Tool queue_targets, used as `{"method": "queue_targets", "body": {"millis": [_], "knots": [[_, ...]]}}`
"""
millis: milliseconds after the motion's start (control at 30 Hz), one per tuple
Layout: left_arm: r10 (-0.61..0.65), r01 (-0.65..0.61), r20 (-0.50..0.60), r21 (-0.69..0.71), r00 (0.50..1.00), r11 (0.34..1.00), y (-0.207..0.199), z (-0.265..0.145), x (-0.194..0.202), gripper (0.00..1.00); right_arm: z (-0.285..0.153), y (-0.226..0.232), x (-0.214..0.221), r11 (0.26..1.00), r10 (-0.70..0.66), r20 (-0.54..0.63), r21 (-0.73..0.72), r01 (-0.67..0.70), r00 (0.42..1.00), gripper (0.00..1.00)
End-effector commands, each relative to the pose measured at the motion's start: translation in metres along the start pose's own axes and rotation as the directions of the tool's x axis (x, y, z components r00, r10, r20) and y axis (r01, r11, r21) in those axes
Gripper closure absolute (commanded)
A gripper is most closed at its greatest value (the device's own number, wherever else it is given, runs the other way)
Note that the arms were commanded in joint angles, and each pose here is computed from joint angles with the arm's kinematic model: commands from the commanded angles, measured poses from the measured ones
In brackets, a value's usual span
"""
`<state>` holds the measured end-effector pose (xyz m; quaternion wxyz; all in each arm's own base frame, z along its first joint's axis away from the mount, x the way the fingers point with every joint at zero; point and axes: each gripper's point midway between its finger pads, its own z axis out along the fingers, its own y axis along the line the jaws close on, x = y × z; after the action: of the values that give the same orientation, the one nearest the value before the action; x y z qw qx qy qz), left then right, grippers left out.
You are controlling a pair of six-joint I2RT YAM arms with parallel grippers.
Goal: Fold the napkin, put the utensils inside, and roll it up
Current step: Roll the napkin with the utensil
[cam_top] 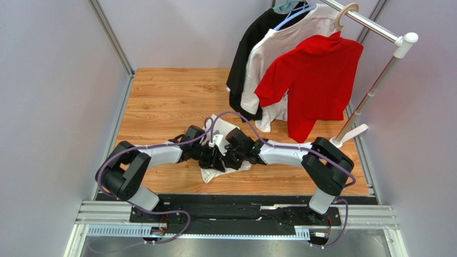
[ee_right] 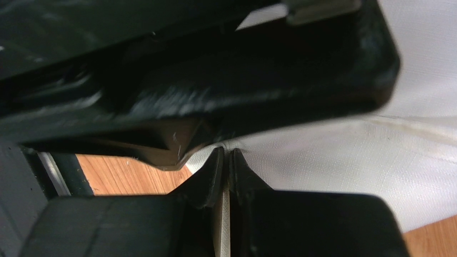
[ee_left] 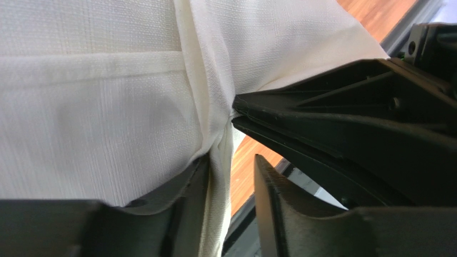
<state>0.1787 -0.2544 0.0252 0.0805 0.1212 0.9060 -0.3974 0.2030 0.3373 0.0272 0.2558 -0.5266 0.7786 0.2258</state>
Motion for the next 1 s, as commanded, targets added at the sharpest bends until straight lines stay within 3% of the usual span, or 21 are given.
{"method": "queue_targets", "body": {"millis": [0,333,400,467,633,800,967], "knots": [[0.053,-0.046,0.037,-0.161,0.998,0.986,0.017,-0.019,-0.002,0.49,0.013,0.002,0.034,0.994,0.095,-0.124,-0.050,-0.102,0.988,0.98],[0.156,-0.074,0.231,-0.329,0.960,0.941,0.031,-0.060,-0.011,0.46,0.011,0.003,0.038,0.978,0.156,-0.165,-0.114,-0.176,0.974,0.99],[0.200,-0.103,0.289,-0.317,0.936,0.943,0.025,-0.067,-0.011,0.44,0.011,0.003,0.038,0.974,0.167,-0.174,-0.125,-0.190,0.971,1.00],[0.255,-0.152,0.350,-0.296,0.901,0.943,0.011,-0.076,-0.013,0.34,0.010,0.002,0.039,0.969,0.183,-0.183,-0.135,-0.209,0.966,1.00],[0.360,-0.248,0.437,-0.292,0.825,0.924,-0.008,-0.087,-0.006,0.33,0.009,0.000,0.037,0.957,0.213,-0.190,-0.158,-0.244,0.958,1.00],[0.395,-0.263,0.445,-0.330,0.804,0.907,-0.011,-0.087,-0.006,0.32,0.008,0.000,0.036,0.948,0.229,-0.203,-0.174,-0.265,0.952,1.00],[0.448,-0.284,0.378,-0.415,0.810,0.865,-0.008,-0.076,-0.004,0.33,0.007,0.001,0.039,0.936,0.248,-0.227,-0.194,-0.294,0.942,1.00]]}}
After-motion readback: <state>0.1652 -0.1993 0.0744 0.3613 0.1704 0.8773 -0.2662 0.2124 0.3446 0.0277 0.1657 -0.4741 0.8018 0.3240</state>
